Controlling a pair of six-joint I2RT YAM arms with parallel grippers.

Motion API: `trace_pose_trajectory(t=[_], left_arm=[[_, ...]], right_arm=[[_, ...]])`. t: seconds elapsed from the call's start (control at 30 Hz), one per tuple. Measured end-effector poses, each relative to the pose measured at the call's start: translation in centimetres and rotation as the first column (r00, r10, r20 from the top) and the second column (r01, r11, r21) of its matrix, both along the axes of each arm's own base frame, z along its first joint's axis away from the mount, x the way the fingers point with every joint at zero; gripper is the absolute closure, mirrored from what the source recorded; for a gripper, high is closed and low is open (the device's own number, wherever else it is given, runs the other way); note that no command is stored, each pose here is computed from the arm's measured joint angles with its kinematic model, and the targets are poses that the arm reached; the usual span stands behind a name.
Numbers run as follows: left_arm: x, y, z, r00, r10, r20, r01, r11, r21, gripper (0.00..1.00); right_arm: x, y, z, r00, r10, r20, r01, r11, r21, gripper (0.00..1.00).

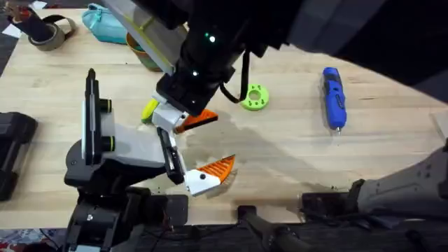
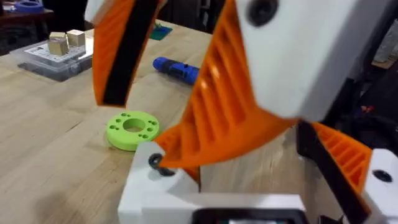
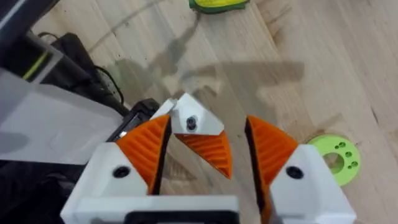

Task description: Pick up the gripper from the table and insert it into the empty holder that is missing its gripper. Then pick up a screw, insert it into the mounting hole, and use the screwdriver to tighten it. Finally, clean up the table by picking up the vegetable and placing it into the bucket.

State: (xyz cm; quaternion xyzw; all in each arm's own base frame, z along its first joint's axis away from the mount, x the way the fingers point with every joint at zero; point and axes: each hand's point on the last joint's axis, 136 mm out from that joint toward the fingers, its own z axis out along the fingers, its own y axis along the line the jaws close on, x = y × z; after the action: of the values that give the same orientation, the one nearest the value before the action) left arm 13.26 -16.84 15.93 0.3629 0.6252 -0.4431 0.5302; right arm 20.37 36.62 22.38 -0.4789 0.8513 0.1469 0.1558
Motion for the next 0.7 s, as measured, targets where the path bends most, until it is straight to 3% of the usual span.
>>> trace_pose_trajectory(t=[0.7], left_arm=[[0.0,0.0,0.0,1.0,0.0,0.0,0.0,1.0,0.0,0.014]], right_arm=[[-0.45,0.17,-0.99,1.0,0.007,-0.022,-0.008,1.0,-0.028,0.428]])
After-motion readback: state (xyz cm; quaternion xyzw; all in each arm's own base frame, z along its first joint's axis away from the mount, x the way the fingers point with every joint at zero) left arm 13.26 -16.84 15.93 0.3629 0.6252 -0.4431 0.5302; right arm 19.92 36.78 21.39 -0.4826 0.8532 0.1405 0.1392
